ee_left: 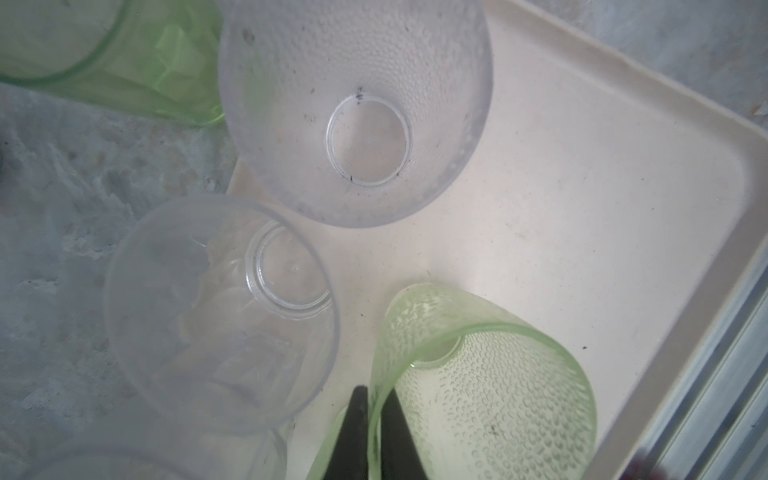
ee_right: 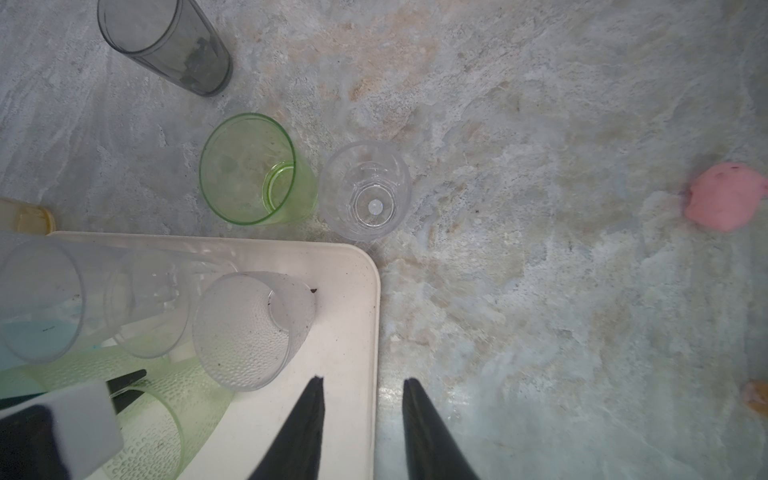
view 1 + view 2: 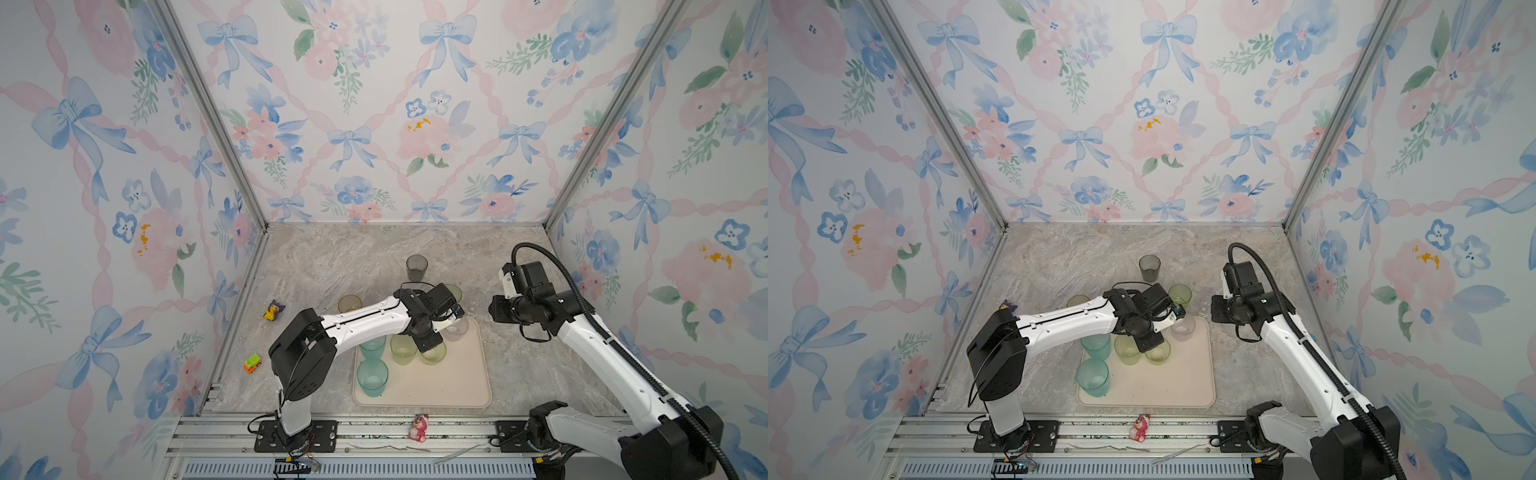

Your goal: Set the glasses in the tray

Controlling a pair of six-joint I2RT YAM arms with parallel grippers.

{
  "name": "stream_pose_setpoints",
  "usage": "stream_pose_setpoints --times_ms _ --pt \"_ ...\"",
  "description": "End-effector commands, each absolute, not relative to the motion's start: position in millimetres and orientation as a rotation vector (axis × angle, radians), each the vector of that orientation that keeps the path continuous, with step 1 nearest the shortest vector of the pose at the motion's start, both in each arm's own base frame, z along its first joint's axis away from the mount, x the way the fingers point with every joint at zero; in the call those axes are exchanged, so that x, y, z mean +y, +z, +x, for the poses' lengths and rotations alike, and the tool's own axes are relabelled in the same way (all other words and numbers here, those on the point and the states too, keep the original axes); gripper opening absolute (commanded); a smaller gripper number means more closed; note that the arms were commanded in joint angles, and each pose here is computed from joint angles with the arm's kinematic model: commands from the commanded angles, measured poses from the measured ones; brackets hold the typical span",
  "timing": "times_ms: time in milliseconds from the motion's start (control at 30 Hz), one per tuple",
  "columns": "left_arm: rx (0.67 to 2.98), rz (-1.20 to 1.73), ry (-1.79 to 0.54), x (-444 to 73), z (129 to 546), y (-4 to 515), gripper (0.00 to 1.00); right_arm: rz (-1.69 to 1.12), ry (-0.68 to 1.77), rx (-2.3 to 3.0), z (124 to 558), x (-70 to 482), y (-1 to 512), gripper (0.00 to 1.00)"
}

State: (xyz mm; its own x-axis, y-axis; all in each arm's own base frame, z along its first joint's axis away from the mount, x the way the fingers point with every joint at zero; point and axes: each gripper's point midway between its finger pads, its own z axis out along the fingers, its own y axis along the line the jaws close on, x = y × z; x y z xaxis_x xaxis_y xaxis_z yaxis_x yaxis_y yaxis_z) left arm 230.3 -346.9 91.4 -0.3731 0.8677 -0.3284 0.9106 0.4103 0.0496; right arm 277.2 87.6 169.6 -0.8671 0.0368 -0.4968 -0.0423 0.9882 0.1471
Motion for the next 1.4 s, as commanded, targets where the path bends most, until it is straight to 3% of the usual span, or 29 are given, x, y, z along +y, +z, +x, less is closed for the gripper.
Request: stream_pose_setpoints --times_ms 0,533,867,1000,1133,1367 --pt "2.382 1.566 -0.195 -343.4 230.3 83.4 0.10 0.002 0.195 2.615 279.1 83.8 169.8 0.35" --pt "2.357 1.519 -0.176 -337.4 237.1 98.9 0.19 0.004 0.202 2.613 278.9 84.5 171.4 0.36" --pt "2.228 1.440 -0.358 -346.4 241.0 164.4 0.18 -0.019 0.213 2.613 284.5 89.8 174.9 0.35" --pt "2.155 1.206 -0.443 -336.2 271.0 221.6 0.17 -0.059 0.223 2.611 292.1 99.8 178.7 0.35" --pt "2.126 0.837 -0.464 -290.7 318.2 266.4 0.20 -0.126 0.234 2.607 304.1 116.4 184.3 0.33" --pt "2.169 0.468 -0.476 -220.3 350.0 255.6 0.21 -0.207 0.258 2.640 335.5 142.4 172.5 0.29"
